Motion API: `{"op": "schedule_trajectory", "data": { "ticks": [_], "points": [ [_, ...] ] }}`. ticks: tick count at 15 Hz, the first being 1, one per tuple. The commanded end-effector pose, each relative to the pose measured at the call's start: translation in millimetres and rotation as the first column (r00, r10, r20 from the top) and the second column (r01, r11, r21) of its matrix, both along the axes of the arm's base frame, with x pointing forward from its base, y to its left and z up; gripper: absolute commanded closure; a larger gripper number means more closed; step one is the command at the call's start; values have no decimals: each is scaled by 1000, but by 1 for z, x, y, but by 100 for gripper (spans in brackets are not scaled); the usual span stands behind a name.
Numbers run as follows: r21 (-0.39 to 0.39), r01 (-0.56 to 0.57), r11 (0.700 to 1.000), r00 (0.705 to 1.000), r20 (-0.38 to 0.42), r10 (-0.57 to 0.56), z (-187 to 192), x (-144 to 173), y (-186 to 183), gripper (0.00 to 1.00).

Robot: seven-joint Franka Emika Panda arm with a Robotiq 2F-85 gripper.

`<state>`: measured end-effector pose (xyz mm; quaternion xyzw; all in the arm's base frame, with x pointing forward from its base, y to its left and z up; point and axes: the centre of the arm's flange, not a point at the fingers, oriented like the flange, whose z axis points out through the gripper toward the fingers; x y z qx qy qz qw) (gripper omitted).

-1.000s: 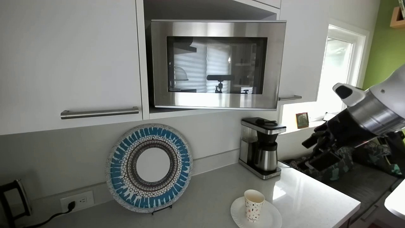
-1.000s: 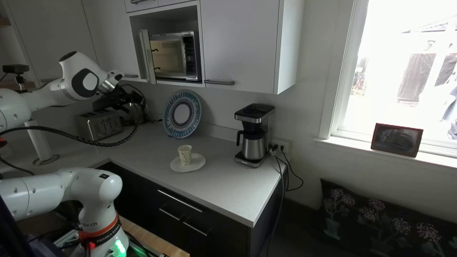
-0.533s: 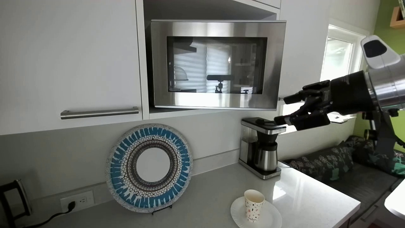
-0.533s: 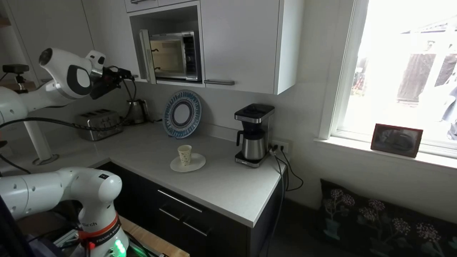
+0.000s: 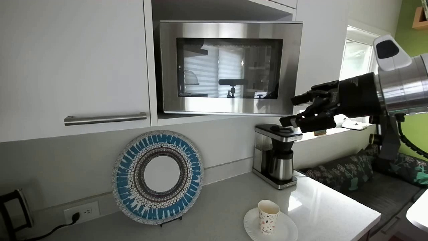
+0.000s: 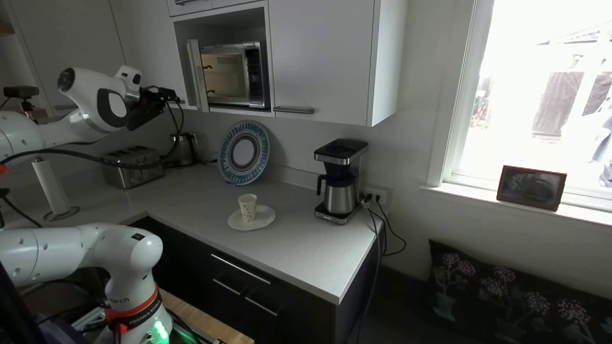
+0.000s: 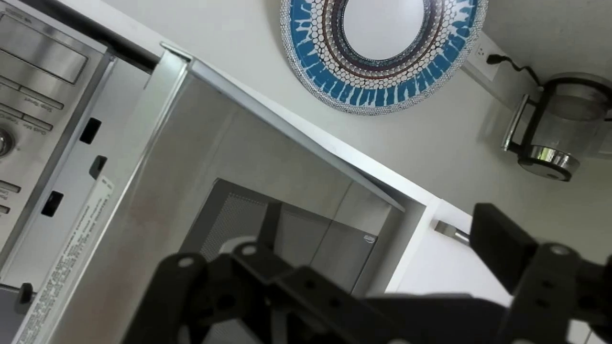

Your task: Close the door of the microwave

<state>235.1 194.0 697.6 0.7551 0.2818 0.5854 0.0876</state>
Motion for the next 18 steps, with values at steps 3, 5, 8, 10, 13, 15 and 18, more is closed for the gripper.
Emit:
{"op": "schedule_trajectory", "data": {
  "ticks": [3,5,8,10,13,15,18],
  "points": [
    [136,174,975,984,11,-177,1,31,-3,0],
    [182,218,959,974,23,-226,2,41,-2,0],
    [243,261,934,958,52,-281,2,60,2,0],
    [269,293,917,944,70,-322,3,72,2,0],
    [293,323,900,928,87,-361,9,94,-2,0],
    [305,314,899,928,103,-359,12,111,-5,0],
    [317,286,904,937,104,-333,13,134,-8,0]
  ]
}}
